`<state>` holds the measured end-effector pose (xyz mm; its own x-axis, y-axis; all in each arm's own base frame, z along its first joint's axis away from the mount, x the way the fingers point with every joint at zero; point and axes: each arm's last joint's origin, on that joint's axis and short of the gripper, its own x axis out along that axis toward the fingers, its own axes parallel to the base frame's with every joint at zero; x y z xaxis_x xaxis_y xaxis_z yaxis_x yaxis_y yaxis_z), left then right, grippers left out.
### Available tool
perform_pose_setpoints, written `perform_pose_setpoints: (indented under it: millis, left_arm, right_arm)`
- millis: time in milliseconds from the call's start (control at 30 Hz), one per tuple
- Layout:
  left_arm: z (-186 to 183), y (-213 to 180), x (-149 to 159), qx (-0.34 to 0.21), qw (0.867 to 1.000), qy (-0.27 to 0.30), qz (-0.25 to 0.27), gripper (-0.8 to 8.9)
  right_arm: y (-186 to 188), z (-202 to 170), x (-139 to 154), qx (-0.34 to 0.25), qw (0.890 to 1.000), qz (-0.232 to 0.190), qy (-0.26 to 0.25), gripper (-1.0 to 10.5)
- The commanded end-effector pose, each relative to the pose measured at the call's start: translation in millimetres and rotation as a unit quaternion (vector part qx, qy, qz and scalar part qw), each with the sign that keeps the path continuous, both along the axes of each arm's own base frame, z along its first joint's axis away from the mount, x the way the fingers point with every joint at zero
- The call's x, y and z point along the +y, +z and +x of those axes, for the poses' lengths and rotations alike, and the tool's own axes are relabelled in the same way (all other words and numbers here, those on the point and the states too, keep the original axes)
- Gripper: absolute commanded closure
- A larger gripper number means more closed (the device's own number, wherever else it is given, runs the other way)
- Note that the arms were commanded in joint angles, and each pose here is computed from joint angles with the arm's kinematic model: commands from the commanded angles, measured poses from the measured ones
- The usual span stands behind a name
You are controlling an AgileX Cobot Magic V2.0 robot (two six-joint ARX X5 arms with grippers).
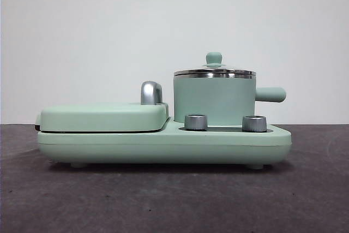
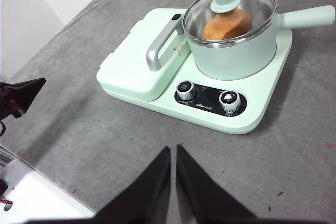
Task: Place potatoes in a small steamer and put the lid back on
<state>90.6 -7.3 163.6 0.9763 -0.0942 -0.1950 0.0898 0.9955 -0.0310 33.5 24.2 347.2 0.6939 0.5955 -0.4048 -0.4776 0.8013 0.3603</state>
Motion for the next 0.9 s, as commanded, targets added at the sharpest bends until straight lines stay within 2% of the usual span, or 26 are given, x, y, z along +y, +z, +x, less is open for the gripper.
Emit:
perform_pose_setpoints:
  millis: [33,167,900]
  left_arm:
    - [2,-3,2,-0.010,1.000,0.010,0.003,8.08]
    - [5,-14,3,-0.006,1.000,0.017,-0.004,8.08]
    - [5,-14,2,-0.010,1.000,0.016,0.002,8.08]
  right_arm:
    - [2,0,0,-0.010,1.000,0.000,0.006,9.3]
    - [2,0,0,-0.010,1.000,0.000,0.006,9.3]
    - [2,0,0,-0.010,1.000,0.000,0.006,9.3]
